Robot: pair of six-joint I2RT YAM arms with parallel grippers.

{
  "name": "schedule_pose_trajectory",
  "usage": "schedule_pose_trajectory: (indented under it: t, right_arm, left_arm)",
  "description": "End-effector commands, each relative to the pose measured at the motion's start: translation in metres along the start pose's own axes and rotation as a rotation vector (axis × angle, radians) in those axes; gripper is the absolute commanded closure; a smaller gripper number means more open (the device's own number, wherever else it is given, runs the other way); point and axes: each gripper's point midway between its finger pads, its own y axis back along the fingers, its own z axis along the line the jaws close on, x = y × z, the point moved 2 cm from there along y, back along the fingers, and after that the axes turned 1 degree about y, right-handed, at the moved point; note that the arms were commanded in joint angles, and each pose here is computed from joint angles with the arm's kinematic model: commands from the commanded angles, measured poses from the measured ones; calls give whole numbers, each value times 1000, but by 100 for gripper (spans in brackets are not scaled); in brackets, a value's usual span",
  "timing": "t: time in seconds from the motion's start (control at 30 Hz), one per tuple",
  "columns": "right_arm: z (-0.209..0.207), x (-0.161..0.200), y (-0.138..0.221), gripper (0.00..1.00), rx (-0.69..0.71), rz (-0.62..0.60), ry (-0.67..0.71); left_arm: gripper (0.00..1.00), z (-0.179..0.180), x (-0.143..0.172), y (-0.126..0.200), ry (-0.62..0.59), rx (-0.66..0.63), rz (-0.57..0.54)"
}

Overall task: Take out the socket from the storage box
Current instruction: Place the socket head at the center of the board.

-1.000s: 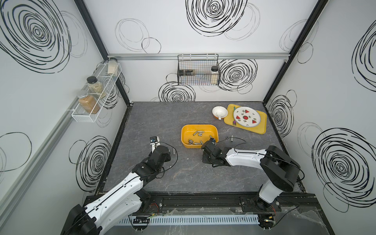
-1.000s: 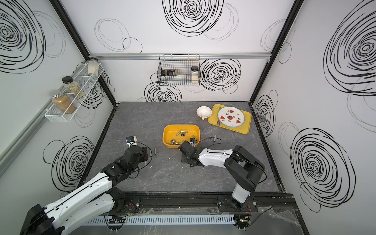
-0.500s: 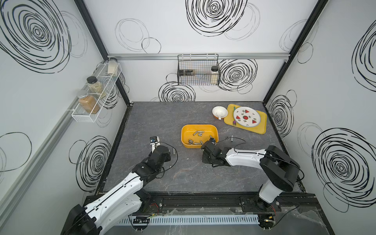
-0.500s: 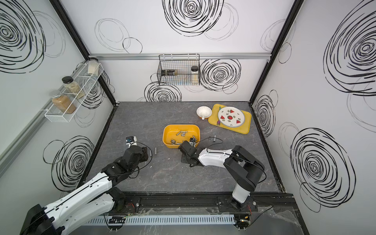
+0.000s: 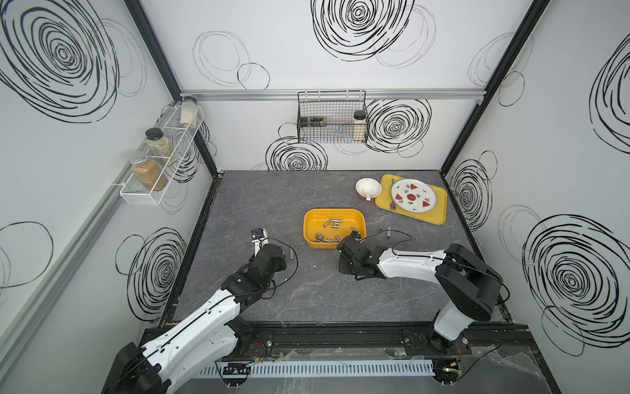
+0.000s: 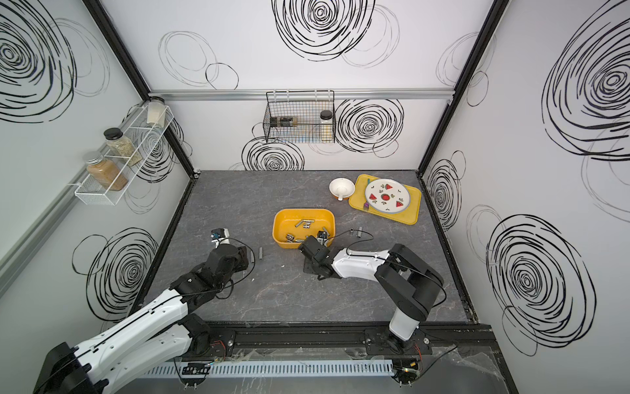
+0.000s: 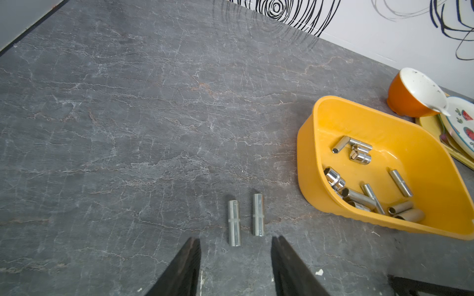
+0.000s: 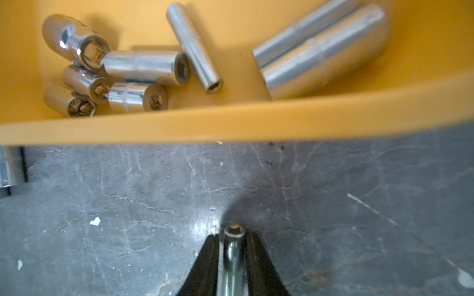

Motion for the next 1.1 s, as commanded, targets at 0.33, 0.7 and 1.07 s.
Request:
schedule_pose_trajectory:
  t: [0.33, 0.7, 1.07]
  right_arm:
    - [11, -33, 60, 71, -49, -134, 84]
    - [-50, -84, 139, 10, 144, -606, 143]
    - [-75, -70, 127, 0, 88, -614, 52]
  left_arm:
    - [46, 5, -13, 10, 32, -34, -62]
    - [1, 68, -42, 58, 408, -188, -355]
    - [10, 16, -50, 76, 409, 300, -366]
